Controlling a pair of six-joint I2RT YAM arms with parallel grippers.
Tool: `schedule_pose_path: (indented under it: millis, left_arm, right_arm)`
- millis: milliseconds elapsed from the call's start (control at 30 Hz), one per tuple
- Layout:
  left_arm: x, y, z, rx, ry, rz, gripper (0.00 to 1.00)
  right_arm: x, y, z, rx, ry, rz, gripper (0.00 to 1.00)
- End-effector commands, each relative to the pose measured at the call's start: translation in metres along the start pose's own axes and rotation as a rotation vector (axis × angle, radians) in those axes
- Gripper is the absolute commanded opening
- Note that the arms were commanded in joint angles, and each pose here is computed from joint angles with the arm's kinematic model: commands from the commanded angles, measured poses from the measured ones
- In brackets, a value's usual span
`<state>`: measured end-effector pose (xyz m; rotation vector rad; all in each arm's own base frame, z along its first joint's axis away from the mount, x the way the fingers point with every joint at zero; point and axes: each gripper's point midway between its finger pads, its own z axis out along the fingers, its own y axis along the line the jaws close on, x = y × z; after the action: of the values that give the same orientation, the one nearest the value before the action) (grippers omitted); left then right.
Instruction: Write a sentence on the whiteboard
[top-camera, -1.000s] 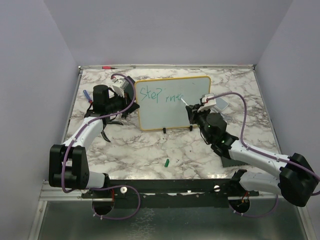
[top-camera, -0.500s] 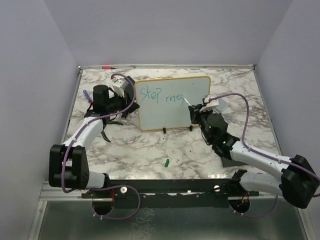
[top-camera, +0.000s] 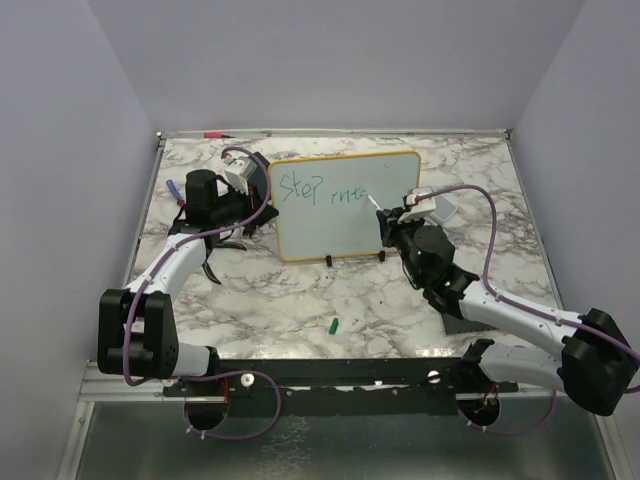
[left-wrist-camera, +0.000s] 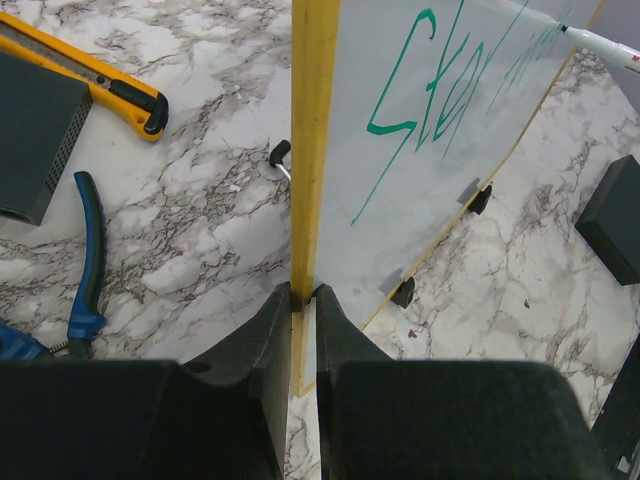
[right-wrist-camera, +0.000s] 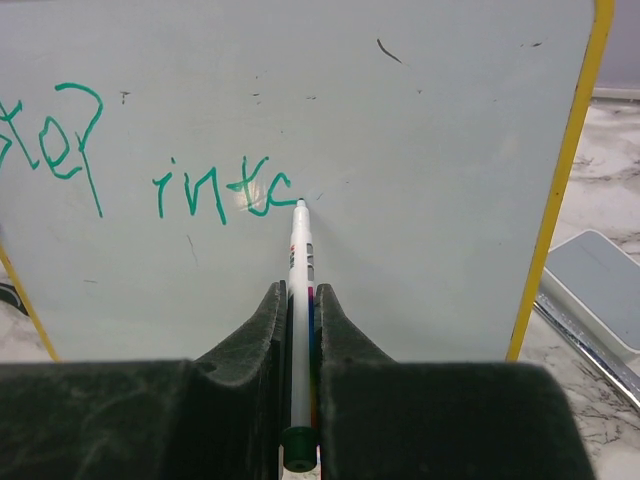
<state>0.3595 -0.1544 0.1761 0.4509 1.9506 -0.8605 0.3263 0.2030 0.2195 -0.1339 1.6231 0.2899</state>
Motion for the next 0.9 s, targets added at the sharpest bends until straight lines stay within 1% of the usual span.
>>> schedule_pose_path:
  millis: [0, 567, 867]
  left_arm:
    - [-0.012, -0.001, -0.005, -0.009, -0.04, 0.039, 0.0]
    - [-0.012, 0.0, -0.005, -0.015, -0.04, 0.04, 0.0]
    - [-0.013, 0.001, -0.005, -0.027, -0.044, 0.034, 0.0]
  right_arm:
    - [-0.016, 0.003, 0.006, -0.003, -0.035, -0.007, 0.0]
    - [-0.017, 0.006, 0.002, -0.031, -0.036, -0.007, 0.01]
    - [-0.025, 0.003, -0.019, -0.057, -0.03, 0.03, 0.01]
